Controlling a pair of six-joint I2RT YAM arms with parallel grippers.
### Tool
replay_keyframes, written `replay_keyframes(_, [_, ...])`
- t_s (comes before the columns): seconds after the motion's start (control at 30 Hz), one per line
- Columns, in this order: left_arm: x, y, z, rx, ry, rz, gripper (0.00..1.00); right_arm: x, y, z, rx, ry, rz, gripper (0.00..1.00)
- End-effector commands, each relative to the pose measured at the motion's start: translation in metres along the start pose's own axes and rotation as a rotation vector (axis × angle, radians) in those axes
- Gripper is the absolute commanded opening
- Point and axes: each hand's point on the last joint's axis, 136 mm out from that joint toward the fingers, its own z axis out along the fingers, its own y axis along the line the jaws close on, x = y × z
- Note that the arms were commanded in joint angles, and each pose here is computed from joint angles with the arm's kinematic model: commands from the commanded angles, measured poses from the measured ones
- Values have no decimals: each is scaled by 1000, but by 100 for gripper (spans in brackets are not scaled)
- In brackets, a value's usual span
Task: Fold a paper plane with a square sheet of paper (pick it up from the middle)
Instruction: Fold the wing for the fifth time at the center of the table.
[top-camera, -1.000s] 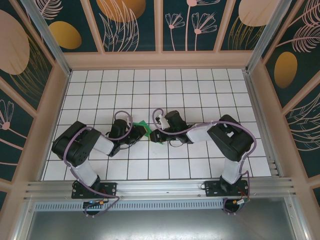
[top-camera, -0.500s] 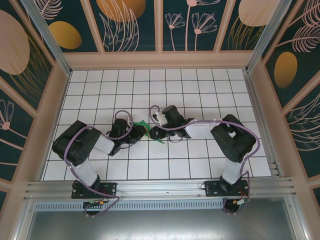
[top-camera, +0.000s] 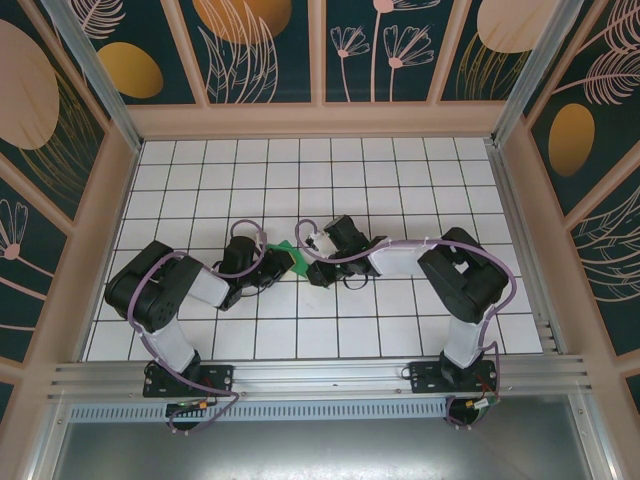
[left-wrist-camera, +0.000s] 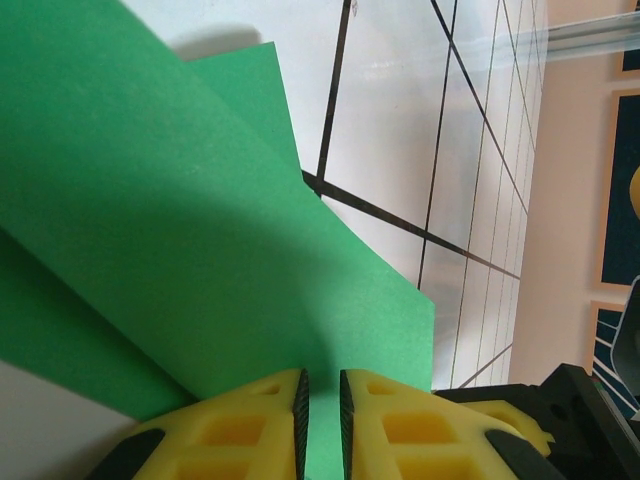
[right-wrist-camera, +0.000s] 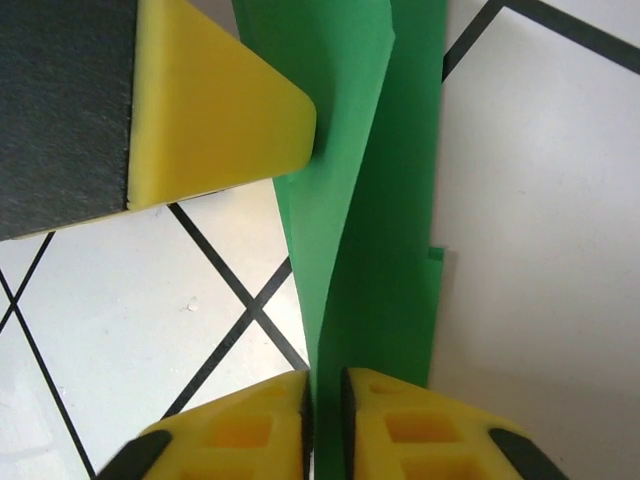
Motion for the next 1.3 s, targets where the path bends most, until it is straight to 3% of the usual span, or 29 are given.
replay_keyframes(0.0, [11, 38, 3, -150, 38, -27, 20, -1, -9, 2, 25, 10, -14, 15])
replay_keyframes(0.3, [6, 19, -2, -101, 23, 26, 21, -1, 5, -1, -74, -4, 0, 0])
replay_keyframes(0.5, [-1, -31, -20, 51, -18, 134, 25, -10, 18, -3, -218, -39, 142, 0])
replay_keyframes(0.63, [1, -44, -34, 110, -44, 169, 27, -11, 21, 0, -262, -48, 215, 0])
replay_keyframes(1.27, [22, -29, -23, 146, 13, 122, 25, 4, 13, 22, -251, 20, 347, 0])
